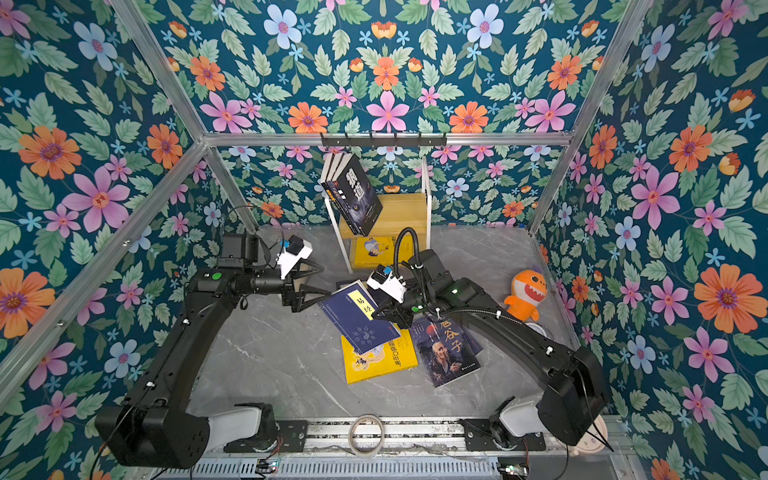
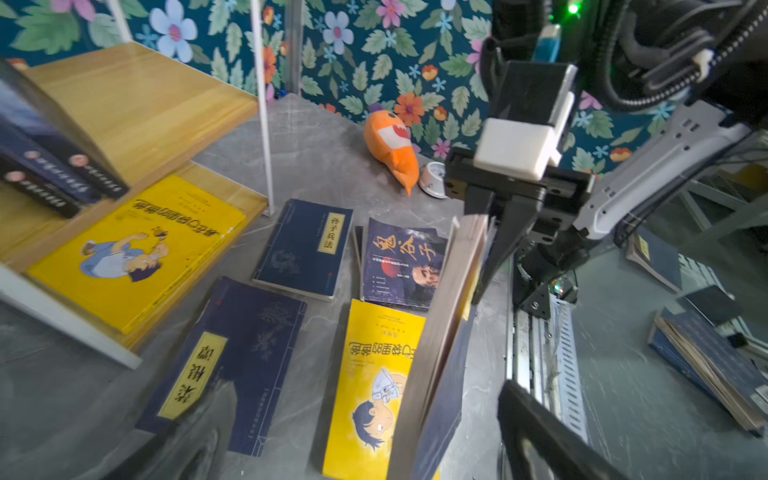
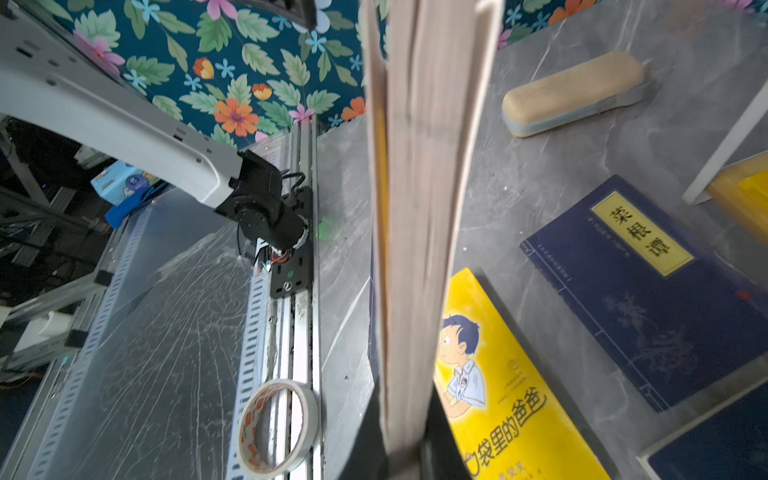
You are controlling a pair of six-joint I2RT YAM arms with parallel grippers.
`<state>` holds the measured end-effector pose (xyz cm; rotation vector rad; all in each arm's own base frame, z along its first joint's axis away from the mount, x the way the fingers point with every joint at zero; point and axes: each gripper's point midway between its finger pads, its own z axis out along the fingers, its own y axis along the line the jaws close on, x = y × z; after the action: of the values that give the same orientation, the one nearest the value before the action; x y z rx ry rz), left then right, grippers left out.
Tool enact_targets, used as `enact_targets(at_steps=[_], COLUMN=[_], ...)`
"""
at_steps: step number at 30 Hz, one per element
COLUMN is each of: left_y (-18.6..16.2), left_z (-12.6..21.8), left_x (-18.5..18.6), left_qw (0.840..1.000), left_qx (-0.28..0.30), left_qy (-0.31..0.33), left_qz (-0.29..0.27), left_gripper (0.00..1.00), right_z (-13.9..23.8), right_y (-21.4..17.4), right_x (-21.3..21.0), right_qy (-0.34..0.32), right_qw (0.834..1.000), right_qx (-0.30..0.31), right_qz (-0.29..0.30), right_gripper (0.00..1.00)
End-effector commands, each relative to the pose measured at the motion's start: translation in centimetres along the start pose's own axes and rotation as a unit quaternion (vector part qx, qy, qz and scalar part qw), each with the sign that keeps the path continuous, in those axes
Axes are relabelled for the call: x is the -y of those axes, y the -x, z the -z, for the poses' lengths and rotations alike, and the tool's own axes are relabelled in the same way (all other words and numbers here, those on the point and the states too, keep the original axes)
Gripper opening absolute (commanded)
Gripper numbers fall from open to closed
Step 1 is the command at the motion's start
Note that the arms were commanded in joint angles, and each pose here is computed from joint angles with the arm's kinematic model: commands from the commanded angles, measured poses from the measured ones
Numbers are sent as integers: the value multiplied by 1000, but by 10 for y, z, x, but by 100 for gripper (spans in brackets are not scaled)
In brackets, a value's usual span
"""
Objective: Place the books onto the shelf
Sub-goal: 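Swing the upright blue book toward the shelf with the right gripper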
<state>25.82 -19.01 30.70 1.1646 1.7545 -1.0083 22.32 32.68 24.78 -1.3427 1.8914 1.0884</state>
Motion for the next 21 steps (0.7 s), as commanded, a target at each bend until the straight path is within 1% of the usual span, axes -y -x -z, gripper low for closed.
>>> enact_targets(at_steps=[1,5,6,8,10,13,17,18,20,21], left_y=[-10,-21,-25,-28,-28,-26,-25,-24,-24,-24], left_z=[-8,-21,-25,-31,-35,-37,-38,-39,-40,-40], left_x=[15,28,29,30,33,38,38,35,34,35], left_qw=[999,997,997,996,995,995,995,996,996,996], left_qx=[-16,-36,-43,-54,-57,-50,-41,-37,-37,-37], left_qy=[-32,-58,-64,-68,-74,-89,-89,-86,-84,-85], left_qz=[-11,-19,-14,-16,-18,-7,-2,-6,-2,-1], left_gripper=[99,97,95,86,73,49,4,0,0,0], right_z=[-3,-10,-11,-13,-15,-16,-16,-16,-15,-13], right_y=[-6,-3,-1,2,3,3,3,3,2,2], right_x=[-12,-12,-12,-18,-21,-15,-13,-12,-7,-7], right_qy=[26,31,33,45,50,36,31,25,9,5], right_qw=[999,999,999,998,998,998,999,999,999,999], right_qx=[-25,-32,-32,-27,-25,-28,-25,-25,-25,-24], right_qz=[25,29,27,32,38,37,36,36,30,30], right_gripper=[0,0,0,0,0,0,0,0,6,10])
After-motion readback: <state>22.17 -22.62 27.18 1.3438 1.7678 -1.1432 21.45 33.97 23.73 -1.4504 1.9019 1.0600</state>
